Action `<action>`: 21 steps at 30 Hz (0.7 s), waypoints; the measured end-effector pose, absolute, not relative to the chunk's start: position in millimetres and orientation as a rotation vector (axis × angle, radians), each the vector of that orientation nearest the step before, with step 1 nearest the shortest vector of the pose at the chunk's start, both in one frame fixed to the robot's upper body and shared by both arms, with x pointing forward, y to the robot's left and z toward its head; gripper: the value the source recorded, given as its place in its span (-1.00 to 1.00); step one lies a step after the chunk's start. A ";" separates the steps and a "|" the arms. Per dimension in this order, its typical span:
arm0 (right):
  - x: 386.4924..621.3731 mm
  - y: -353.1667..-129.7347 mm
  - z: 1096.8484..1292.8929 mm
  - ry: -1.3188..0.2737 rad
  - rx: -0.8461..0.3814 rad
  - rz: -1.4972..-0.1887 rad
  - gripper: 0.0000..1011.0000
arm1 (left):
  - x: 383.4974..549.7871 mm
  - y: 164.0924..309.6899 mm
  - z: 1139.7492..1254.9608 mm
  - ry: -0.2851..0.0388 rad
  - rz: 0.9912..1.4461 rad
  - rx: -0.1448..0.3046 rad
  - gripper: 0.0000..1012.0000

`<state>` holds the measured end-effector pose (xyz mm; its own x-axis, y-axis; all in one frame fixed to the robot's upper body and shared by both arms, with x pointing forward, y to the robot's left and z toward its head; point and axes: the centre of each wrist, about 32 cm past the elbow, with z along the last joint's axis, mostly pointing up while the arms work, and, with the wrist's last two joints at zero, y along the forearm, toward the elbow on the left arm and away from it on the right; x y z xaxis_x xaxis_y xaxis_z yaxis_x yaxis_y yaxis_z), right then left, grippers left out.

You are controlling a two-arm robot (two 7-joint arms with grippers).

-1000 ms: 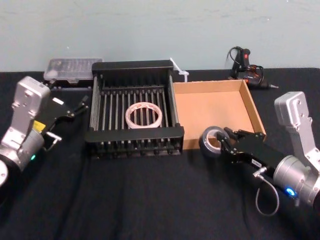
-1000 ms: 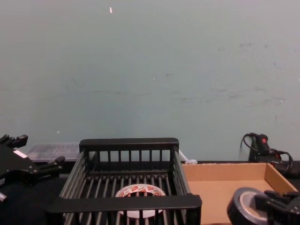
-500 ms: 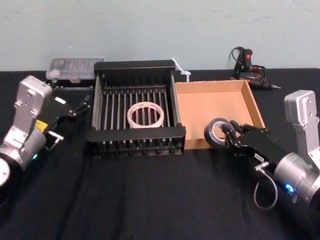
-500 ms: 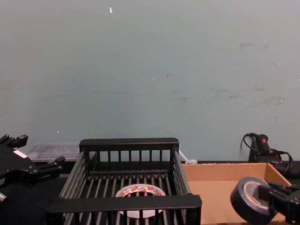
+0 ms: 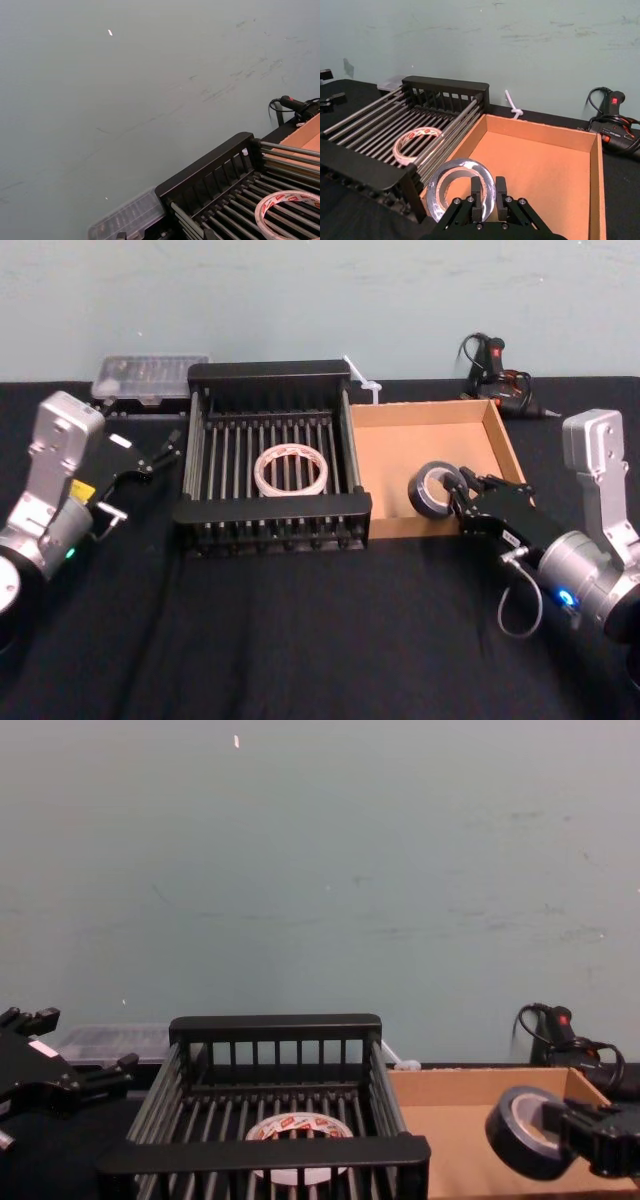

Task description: Pick up the white tape and place it into the black box , Pick up the silver tape and place it into the brown box.

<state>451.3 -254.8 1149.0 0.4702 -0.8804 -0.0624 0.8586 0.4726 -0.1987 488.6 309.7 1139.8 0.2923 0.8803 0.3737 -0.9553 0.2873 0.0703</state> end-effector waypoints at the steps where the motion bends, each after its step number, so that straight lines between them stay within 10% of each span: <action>1: 452.5 -254.5 1149.2 0.163 -0.146 -1.071 -0.65 | 488.6 309.7 1139.8 -0.285 1.248 0.304 0.98; 21: 489.2 -251.0 1153.6 0.157 -0.130 -1.096 -0.65 | 488.6 309.7 1139.8 -0.285 1.248 0.304 0.98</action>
